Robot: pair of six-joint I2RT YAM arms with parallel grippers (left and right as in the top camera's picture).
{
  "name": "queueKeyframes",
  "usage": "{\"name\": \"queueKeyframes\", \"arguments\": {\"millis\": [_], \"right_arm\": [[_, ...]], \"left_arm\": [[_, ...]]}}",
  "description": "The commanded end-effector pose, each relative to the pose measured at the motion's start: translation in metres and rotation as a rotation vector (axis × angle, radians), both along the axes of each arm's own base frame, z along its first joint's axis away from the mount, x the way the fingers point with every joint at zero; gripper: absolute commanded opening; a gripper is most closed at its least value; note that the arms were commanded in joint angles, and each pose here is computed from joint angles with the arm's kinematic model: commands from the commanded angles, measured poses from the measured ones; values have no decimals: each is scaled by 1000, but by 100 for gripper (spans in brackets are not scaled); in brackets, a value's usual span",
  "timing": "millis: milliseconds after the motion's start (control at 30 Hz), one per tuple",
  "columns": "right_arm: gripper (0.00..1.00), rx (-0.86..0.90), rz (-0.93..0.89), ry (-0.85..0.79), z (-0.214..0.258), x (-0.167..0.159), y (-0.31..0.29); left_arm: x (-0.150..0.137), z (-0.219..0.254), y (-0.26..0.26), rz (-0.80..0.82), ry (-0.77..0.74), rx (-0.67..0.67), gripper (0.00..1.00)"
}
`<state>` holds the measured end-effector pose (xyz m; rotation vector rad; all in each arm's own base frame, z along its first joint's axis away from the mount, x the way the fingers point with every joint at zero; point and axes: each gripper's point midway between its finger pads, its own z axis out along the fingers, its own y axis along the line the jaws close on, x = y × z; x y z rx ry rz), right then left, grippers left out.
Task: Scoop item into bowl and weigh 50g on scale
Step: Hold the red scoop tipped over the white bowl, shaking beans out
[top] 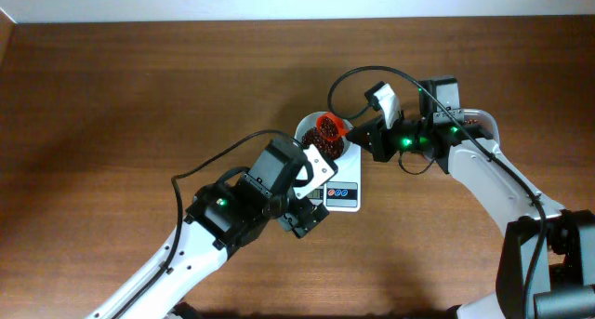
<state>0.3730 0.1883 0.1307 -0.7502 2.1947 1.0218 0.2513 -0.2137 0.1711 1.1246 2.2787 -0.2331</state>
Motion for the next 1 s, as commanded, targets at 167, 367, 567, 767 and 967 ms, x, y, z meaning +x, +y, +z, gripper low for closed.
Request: {"name": "queueKeyframes", "arguments": {"millis": [167,367,567,767,967], "right_arm": [[4,-10,35,-54,1,2,3],[4,-11,38,-68,2,3,4],[4,-18,53,-93,2,4,4],[4,-29,74,-125,2,3,4],[4,-38,91,-157,2,4,4]], "left_arm": [[-1,3,0,7,1,-18,99],[-1,3,0,7,1,-18,99],[-1,3,0,7,1,-18,99],[-1,3,0,7,1,-18,99],[-1,3,0,7,1,-18,99]]}}
